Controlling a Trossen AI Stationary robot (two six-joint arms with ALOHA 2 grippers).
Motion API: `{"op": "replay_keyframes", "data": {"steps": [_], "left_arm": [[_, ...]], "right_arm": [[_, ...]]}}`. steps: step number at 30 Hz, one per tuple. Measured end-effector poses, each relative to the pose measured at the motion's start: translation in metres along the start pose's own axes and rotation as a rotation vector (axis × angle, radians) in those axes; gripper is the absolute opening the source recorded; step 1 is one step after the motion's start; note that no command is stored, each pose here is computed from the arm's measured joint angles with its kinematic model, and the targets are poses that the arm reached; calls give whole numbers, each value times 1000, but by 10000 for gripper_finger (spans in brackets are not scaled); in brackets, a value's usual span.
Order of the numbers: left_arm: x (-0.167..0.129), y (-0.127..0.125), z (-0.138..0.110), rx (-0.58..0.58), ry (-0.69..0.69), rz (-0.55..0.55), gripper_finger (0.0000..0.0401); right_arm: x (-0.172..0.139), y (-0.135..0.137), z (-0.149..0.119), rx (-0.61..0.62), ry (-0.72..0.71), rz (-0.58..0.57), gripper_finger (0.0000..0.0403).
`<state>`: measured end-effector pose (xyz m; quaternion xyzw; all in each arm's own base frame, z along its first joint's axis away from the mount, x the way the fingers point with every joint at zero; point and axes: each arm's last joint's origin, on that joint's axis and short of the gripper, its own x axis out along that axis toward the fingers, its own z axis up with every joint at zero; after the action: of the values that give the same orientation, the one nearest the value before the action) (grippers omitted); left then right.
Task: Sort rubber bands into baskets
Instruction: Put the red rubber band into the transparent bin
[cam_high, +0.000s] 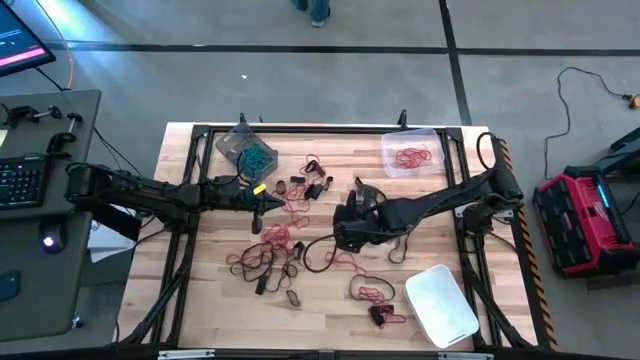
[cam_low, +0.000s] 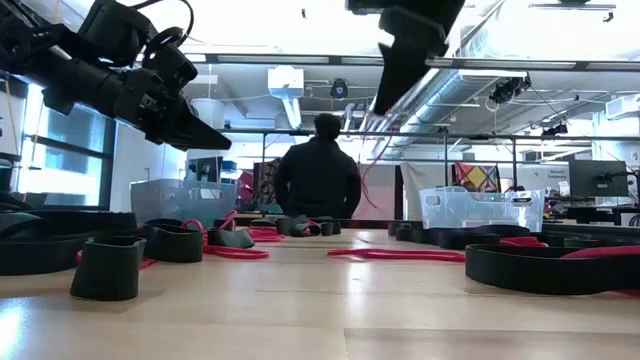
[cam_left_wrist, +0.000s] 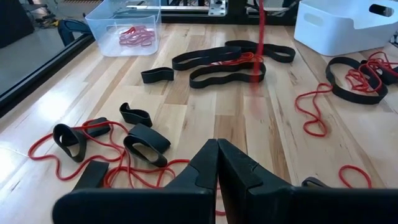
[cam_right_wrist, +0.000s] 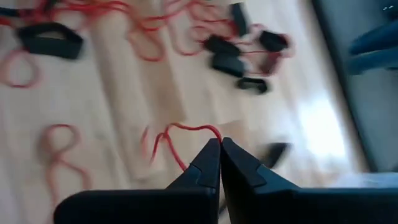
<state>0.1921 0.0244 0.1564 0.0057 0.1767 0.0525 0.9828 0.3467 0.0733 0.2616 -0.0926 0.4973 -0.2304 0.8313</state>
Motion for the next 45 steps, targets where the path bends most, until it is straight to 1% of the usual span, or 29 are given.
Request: {"op": "replay_keyframes", "data": {"steps": [6,11,16,19,27,34,37,39,42,45], "left_arm": [[0,0,1,-2,-7,0,0],[0,0,1,-2,-6,0,0],[0,0,1,-3,-6,0,0],[0,0,1,-8,-6,0,0],[0,-1,0,-8,0,-6,0],[0,-1,0,-8,0,-6,0],[0,-1,0,-7,0,-6,0],[0,-1,0,-7,0,-6,0],[0,-1,0,-7,0,-6,0],[0,-1,0,-7,0,-6,0]], "right_arm": [[-19,-20,4,-17,37,-191,0],[-23,-48,1,3,136,-334,0],[-15,-82,-6,44,262,-476,0],[-6,-103,-7,80,296,-509,0],[15,-169,-12,167,391,-661,0],[32,-220,-25,272,508,-723,0],[37,-236,-31,297,555,-723,0],[47,-243,-35,298,580,-684,0],[67,-249,-45,292,610,-579,0],[90,-250,-55,279,594,-531,0]]}}
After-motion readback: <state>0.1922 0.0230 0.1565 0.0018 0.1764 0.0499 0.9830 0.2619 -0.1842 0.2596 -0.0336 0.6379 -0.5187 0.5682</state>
